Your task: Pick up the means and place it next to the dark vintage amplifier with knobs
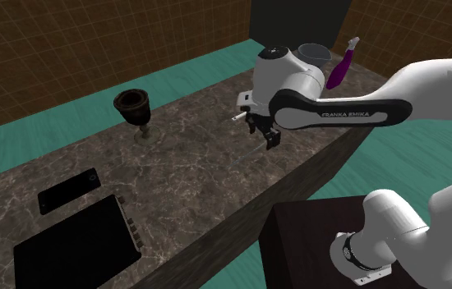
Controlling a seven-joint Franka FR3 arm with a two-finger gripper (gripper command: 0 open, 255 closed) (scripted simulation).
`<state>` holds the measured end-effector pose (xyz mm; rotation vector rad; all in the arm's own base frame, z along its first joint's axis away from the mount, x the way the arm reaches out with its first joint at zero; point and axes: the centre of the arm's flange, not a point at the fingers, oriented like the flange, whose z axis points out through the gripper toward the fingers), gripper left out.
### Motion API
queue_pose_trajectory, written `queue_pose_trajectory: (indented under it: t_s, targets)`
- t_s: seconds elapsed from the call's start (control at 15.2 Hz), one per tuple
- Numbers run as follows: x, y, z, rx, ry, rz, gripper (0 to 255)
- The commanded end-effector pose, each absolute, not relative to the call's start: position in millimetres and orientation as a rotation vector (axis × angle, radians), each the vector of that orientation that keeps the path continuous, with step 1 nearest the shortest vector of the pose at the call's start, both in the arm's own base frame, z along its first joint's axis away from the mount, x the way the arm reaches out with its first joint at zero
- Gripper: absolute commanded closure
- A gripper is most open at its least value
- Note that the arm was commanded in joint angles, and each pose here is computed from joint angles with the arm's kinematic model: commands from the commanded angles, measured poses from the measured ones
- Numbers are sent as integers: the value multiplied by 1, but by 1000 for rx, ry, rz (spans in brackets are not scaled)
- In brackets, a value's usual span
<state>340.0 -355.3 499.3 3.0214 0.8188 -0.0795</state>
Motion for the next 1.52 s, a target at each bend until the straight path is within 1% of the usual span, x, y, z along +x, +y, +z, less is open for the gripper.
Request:
queue_pose_trajectory:
  t_s: [0.0, 0.33, 0.79, 0.86, 1.45]
  targets:
    - [342, -357, 489, 3018, 828, -80, 0]
    - [341, -358, 465, 3018, 828, -80, 0]
    - [341, -358, 465, 3018, 828, -80, 0]
    - [341, -358, 465, 3018, 828, -80, 255]
    - [341, -358, 465, 3018, 828, -80, 255]
